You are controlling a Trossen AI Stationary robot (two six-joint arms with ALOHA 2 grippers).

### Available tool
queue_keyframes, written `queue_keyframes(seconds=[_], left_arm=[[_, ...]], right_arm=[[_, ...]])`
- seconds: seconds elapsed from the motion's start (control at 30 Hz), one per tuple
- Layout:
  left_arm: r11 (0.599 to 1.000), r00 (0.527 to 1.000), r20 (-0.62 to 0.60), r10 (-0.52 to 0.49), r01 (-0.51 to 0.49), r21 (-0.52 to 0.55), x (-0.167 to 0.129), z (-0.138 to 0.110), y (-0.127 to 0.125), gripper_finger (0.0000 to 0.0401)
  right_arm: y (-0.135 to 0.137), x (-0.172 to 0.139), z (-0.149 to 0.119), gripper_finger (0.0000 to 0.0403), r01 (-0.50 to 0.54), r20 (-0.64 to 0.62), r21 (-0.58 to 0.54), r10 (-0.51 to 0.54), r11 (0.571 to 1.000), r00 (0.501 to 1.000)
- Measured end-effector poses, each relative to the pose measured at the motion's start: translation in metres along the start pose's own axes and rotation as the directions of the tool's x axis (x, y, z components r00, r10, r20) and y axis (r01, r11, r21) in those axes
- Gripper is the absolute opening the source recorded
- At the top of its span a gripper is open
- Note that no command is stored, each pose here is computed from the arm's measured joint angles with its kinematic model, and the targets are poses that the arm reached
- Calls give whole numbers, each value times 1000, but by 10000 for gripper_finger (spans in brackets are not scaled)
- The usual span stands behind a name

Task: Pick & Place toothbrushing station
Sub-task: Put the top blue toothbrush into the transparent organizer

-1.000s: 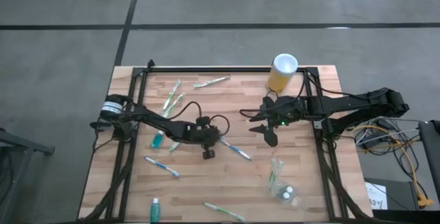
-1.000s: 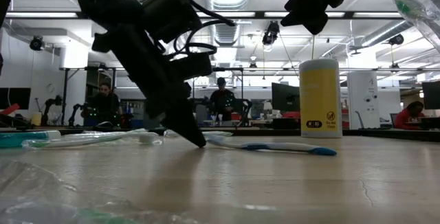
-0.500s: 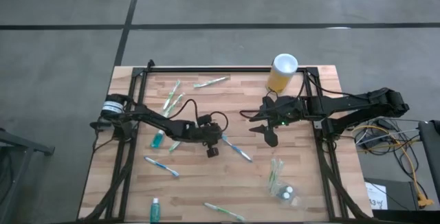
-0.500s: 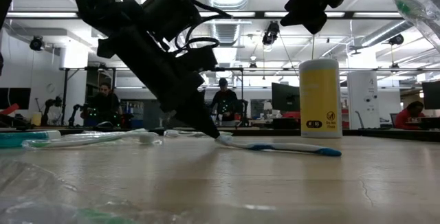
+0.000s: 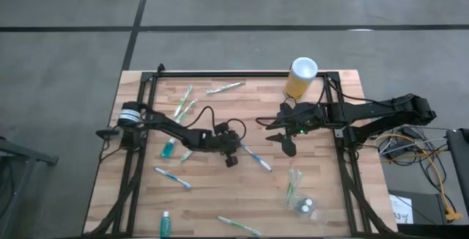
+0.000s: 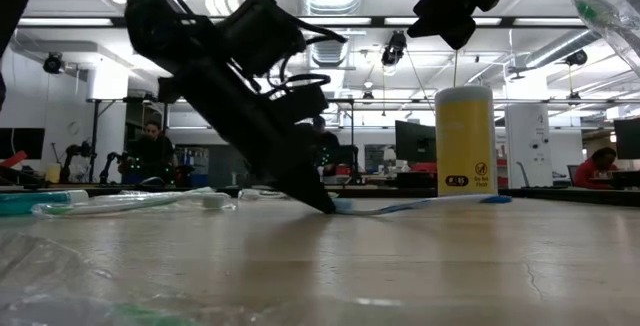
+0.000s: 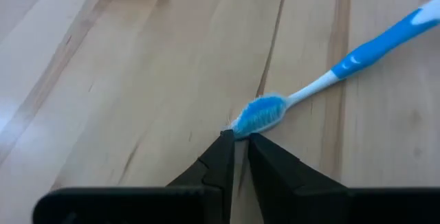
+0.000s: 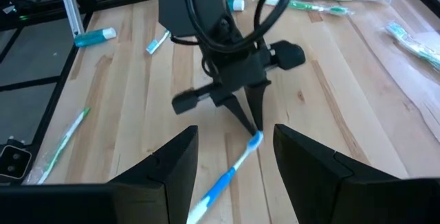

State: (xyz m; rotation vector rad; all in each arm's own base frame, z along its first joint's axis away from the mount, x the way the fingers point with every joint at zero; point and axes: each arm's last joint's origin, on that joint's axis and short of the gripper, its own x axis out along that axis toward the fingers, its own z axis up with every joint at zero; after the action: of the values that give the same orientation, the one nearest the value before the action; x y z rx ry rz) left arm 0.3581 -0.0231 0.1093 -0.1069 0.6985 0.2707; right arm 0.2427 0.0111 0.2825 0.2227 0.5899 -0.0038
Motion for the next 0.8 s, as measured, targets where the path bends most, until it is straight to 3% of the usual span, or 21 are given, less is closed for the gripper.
queue_keyframes(seconds=[0.8], left_arm=[[991, 989, 114, -91, 79, 104, 46, 50, -28, 53]], right_arm=[[0, 0, -1, 185, 1, -6, -11, -1, 1000, 1000]])
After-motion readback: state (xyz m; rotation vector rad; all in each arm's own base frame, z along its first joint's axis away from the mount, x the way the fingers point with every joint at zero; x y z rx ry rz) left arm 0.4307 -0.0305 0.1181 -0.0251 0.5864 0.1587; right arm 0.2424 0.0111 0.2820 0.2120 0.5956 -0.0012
